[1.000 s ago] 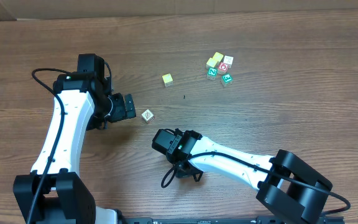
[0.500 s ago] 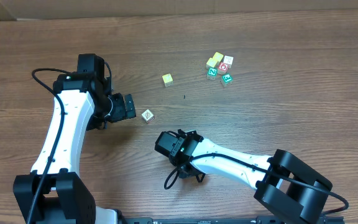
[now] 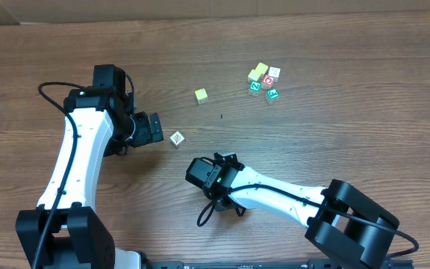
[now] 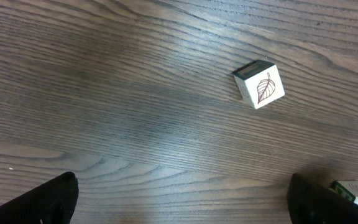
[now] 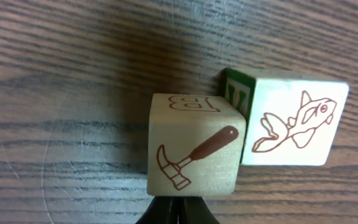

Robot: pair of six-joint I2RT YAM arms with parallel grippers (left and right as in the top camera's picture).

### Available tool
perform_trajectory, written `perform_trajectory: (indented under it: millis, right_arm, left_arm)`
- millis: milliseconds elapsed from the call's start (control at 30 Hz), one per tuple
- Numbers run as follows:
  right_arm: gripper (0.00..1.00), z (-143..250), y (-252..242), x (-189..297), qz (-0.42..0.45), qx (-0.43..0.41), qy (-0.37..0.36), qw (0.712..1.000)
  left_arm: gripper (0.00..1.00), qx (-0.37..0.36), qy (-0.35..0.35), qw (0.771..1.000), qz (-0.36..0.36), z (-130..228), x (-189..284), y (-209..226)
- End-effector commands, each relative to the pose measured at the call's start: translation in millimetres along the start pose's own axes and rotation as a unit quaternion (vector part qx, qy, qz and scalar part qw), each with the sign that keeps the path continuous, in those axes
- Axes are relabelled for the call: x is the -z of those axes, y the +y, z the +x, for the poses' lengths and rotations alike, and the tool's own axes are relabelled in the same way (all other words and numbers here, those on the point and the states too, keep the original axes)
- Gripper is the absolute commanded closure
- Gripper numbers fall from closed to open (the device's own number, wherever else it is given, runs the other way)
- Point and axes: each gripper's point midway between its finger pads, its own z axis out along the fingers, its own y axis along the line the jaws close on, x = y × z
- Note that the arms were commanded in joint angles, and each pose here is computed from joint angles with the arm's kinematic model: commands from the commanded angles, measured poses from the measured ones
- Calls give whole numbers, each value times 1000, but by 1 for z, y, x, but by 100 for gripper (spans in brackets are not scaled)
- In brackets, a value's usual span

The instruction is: Flip 3 blocks

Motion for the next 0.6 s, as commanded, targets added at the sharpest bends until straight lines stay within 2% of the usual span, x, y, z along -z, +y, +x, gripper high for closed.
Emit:
perform_trajectory:
  millis: [0,567]
  right_arm:
    - [96,-6,-3,2,8,-10,-18,1000]
    - [91,-13,-4,3,12,-11,-37,999]
  left_arm:
    - [0,-6,-8,1000,-1,-6,3,-2]
    - [0,-6,-8,1000,-1,-6,3,-2]
